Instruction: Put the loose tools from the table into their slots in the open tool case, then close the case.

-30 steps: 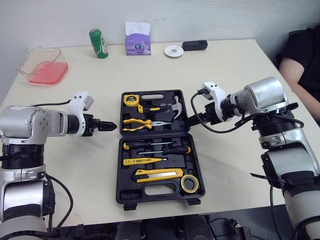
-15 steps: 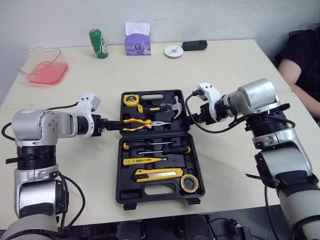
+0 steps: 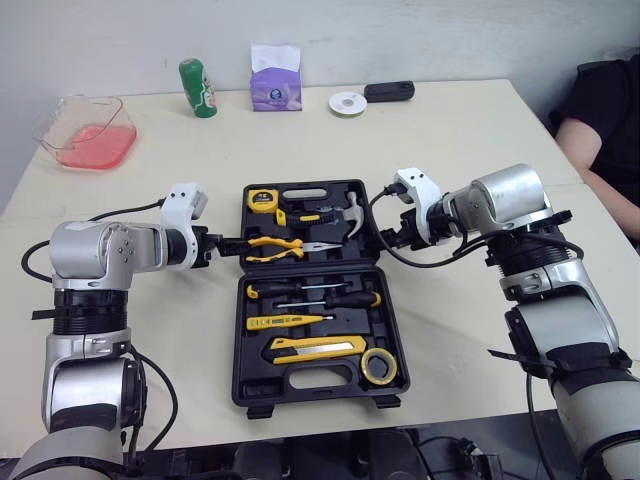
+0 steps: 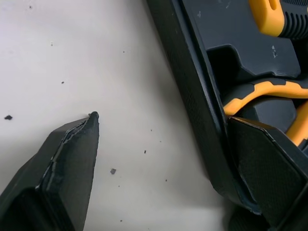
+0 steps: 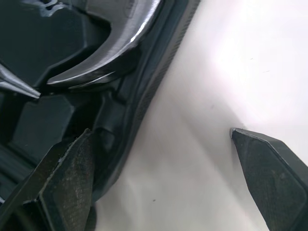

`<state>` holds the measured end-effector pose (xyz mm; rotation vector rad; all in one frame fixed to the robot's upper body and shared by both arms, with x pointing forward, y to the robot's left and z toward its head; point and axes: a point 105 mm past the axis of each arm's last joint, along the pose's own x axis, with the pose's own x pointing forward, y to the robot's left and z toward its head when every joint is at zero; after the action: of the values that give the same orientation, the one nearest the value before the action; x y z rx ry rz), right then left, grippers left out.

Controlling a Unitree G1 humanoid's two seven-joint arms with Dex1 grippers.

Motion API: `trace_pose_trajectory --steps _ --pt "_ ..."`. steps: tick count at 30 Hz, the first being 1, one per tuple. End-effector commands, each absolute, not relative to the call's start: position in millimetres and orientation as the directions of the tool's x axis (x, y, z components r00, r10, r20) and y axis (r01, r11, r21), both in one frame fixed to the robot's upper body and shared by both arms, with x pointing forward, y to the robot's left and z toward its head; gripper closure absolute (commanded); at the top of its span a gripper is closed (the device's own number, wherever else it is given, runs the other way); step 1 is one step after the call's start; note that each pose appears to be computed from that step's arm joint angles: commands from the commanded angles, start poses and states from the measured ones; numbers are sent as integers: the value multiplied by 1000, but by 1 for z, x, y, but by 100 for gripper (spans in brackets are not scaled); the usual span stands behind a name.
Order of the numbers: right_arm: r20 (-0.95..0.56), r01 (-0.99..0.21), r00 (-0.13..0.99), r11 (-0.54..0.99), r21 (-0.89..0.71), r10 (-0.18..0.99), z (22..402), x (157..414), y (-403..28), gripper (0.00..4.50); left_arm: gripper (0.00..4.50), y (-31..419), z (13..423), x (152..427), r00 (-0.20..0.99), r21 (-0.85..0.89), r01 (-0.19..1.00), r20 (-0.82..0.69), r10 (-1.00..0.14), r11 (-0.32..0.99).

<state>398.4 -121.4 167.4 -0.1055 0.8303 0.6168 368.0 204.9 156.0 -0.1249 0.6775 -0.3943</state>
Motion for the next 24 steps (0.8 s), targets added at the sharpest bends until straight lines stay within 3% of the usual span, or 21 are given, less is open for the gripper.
trace_pose_trajectory --steps 1,6,8,11,15,16,17,19,24 --pt "-710 -533 532 834 145 463 170 401 -125 0 3 205 158 371 716 -216 310 -587 -377 926" --pt "-723 -521 523 841 147 451 167 400 -125 0 3 193 150 371 684 -200 347 -614 -393 916" --pt "-725 -523 517 839 154 455 165 399 -123 85 0 191 148 371 682 -191 347 -620 -387 918" --pt "-723 -522 507 834 177 470 165 398 -118 224 84 186 146 370 670 -206 351 -627 -399 913" --pt "-718 -511 508 838 194 476 163 397 -116 427 272 182 140 367 647 -192 367 -650 -398 910" --pt "-714 -505 510 839 202 479 164 398 -115 450 311 182 141 367 648 -193 366 -649 -398 911" --pt "-709 -501 514 840 209 483 165 398 -114 450 363 182 142 367 648 -201 367 -646 -404 908" --pt "-698 -485 527 846 223 486 167 400 -112 450 413 182 142 367 648 -206 367 -643 -408 907" --pt "-619 -466 589 844 265 520 177 406 -107 450 416 181 153 375 705 -214 355 -578 -411 910"
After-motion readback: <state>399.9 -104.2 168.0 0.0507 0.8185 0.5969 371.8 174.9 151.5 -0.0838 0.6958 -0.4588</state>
